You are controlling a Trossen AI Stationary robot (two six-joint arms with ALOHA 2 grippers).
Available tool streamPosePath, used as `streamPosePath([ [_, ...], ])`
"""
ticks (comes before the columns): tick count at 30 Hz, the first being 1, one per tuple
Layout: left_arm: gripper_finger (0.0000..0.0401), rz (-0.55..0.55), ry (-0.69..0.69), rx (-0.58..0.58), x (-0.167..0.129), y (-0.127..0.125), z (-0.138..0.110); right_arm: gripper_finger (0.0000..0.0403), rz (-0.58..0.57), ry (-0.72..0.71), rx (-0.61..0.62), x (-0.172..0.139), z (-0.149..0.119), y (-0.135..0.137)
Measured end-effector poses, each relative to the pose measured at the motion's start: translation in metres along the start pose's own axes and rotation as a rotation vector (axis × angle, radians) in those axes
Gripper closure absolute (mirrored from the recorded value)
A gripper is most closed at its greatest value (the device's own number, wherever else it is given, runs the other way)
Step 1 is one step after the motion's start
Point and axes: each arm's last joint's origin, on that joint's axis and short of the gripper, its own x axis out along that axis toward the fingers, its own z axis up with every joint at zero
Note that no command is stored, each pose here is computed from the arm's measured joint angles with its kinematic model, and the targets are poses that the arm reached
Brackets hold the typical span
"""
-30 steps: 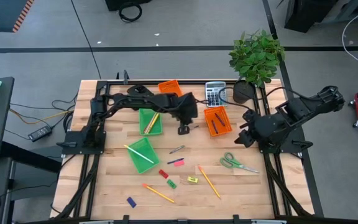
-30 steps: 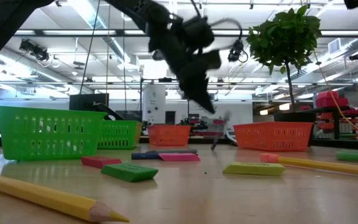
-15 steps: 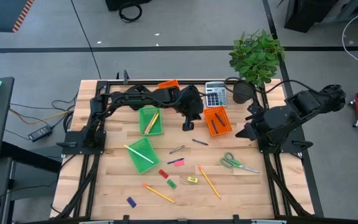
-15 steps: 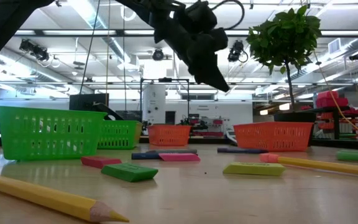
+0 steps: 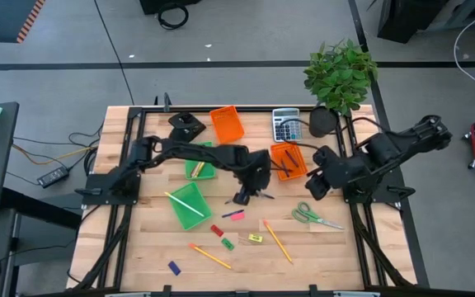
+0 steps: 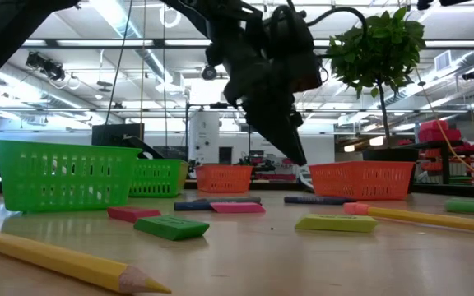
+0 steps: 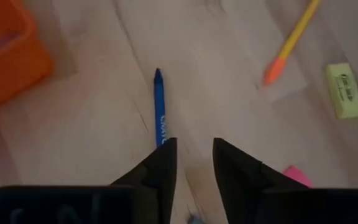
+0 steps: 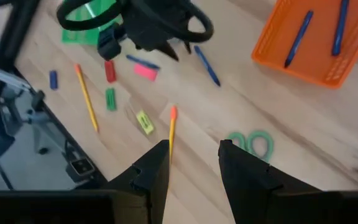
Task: Sort crayons/erasers/pens/pencils in bins
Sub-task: Put the top blue crayon into the bottom orange bin
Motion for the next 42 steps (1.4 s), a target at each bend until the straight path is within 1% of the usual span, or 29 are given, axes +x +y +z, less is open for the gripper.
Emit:
streamPosePath([
  [2, 0.0281, 0.012, 0.017, -0.013, 0.007, -0.002, -0.001, 0.0258, -0.009, 0.030, -0.007, 0.004, -0.002, 0.003],
  [5, 0.0272, 0.043, 0.064, -0.034, 0.018, -0.001, -0.007, 0.0258, -0.018, 0.040, 0.007, 0.008, -0.003, 0.006],
  [6, 0.0270, 0.061, 0.062, -0.039, 0.021, 0.000, -0.007, 0.0258, -0.020, 0.041, 0.016, 0.010, -0.003, 0.007],
  [8, 0.0266, 0.064, 0.078, -0.062, 0.022, 0.002, -0.010, 0.0258, -0.024, 0.046, 0.019, 0.012, -0.005, 0.009],
  [10, 0.0263, 0.067, 0.072, -0.062, 0.026, 0.003, -0.010, 0.0258, -0.025, 0.053, 0.008, 0.013, -0.008, 0.011],
  [11, 0.0262, 0.058, 0.098, -0.070, 0.026, 0.002, -0.013, 0.0258, -0.027, 0.059, -0.001, 0.014, -0.010, 0.012],
  [14, 0.0261, 0.062, 0.087, -0.065, 0.027, 0.003, -0.012, 0.0258, -0.025, 0.068, -0.024, 0.014, -0.016, 0.014],
  [20, 0.0269, 0.062, 0.076, -0.055, 0.028, 0.000, -0.010, 0.0258, -0.031, 0.043, -0.025, 0.015, -0.023, 0.016],
  [22, 0.0270, 0.070, 0.082, -0.051, 0.034, -0.001, -0.011, 0.0258, -0.031, 0.035, -0.036, 0.014, -0.025, 0.016],
  [24, 0.0270, 0.078, 0.119, -0.053, 0.040, -0.004, -0.015, 0.0258, -0.031, 0.026, -0.040, 0.014, -0.026, 0.016],
  [25, 0.0270, 0.096, 0.118, -0.055, 0.046, -0.004, -0.015, 0.0258, -0.033, 0.021, -0.038, 0.014, -0.026, 0.016],
  [28, 0.0272, 0.138, 0.134, -0.083, 0.049, -0.005, -0.015, 0.0258, -0.037, 0.017, -0.040, 0.014, -0.026, 0.016],
  [29, 0.0273, 0.146, 0.142, -0.096, 0.054, -0.004, -0.017, 0.0258, -0.037, 0.017, -0.039, 0.014, -0.026, 0.016],
  [33, 0.0281, 0.166, 0.146, -0.162, 0.053, -0.002, -0.017, 0.0258, -0.037, 0.012, -0.032, 0.014, -0.026, 0.016],
  [36, 0.0292, 0.164, 0.165, -0.173, 0.054, -0.002, -0.020, 0.0258, -0.038, 0.012, -0.038, 0.014, -0.026, 0.016],
  [39, 0.0314, 0.163, 0.171, -0.149, 0.054, -0.003, -0.020, 0.0258, -0.038, 0.012, -0.047, 0.014, -0.026, 0.016],
  [42, 0.0347, 0.169, 0.174, -0.144, 0.055, -0.005, -0.019, 0.0258, -0.038, 0.012, -0.049, 0.014, -0.026, 0.016],
])
